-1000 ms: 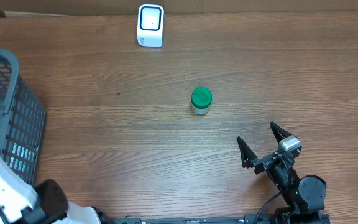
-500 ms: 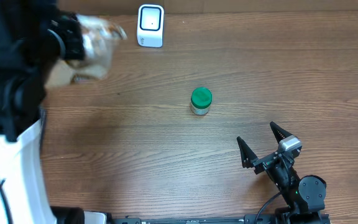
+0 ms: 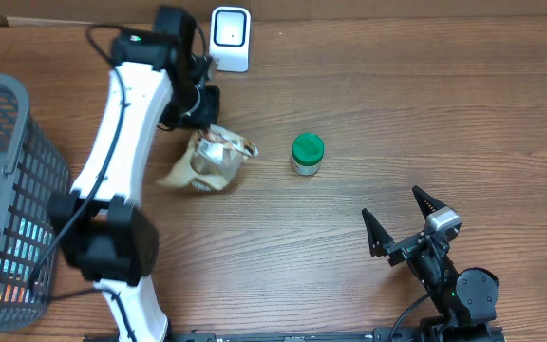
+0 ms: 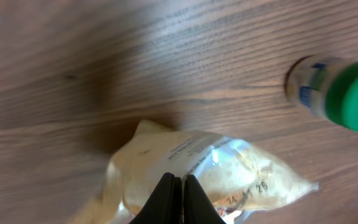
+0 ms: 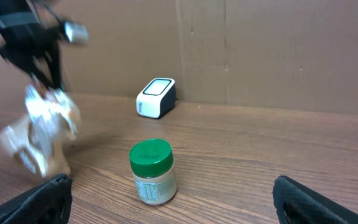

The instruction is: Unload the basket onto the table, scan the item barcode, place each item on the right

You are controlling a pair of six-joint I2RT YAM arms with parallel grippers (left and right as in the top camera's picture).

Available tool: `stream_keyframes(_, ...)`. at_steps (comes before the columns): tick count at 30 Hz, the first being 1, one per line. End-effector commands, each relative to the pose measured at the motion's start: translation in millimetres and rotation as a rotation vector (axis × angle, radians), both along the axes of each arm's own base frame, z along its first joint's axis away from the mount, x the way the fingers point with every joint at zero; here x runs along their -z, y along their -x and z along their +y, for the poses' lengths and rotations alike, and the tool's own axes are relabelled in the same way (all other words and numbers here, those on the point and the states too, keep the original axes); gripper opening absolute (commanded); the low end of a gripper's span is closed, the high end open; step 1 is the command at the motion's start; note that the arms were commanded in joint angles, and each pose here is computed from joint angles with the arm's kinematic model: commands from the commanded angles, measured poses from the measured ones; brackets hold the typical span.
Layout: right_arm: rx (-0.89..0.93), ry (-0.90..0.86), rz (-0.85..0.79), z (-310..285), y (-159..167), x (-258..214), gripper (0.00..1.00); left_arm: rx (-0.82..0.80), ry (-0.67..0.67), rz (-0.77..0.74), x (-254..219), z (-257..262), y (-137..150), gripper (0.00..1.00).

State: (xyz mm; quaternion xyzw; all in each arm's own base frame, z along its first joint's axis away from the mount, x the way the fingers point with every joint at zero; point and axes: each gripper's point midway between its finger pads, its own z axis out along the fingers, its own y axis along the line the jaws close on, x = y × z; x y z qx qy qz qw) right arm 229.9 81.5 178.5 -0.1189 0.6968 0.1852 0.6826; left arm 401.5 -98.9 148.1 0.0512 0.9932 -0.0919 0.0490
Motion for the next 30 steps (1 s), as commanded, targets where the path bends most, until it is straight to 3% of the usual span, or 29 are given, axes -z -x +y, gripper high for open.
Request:
stream_keyframes(1, -0.001, 0.001, -0.004, 0, 0, 2, 1.0, 0.0, 0.053, 0.084, 41, -13, -3, 0.16)
stream_keyframes(2, -0.001, 0.001, -0.004, 0, 0, 2, 1.0, -0.001, 0.052, 0.094, 50, -13, -5, 0.53)
stream_keyframes(3, -0.001, 0.001, -0.004, 0, 0, 2, 1.0, -0.001, 0.051, 0.098, 58, -14, -9, 0.97)
stream_keyframes(4, -0.001, 0.001, -0.004, 0, 0, 2, 1.0, -0.001, 0.051, 0.096, 63, -14, -12, 1.0)
stream_keyframes(9, -0.001, 0.001, -0.004, 0, 0, 2, 1.0, -0.016, 0.062, 0.012, 59, -10, -35, 1.0)
stream_keyframes(15, -0.001, 0.001, -0.004, 0, 0, 2, 1.0, -0.044, 0.078, -0.068, 13, 1, -53, 1.0)
stream_keyframes(19, -0.001, 0.001, -0.004, 0, 0, 2, 1.0, -0.045, 0.07, -0.02, -7, 4, -38, 1.0)
stream_keyframes(27, -0.001, 0.001, -0.004, 0, 0, 2, 1.0, 0.005, 0.038, 0.157, -5, 9, 8, 1.0)
stream_keyframes(30, -0.001, 0.001, -0.004, 0, 0, 2, 1.0, 0.005, 0.037, 0.128, -18, 10, 11, 0.91)
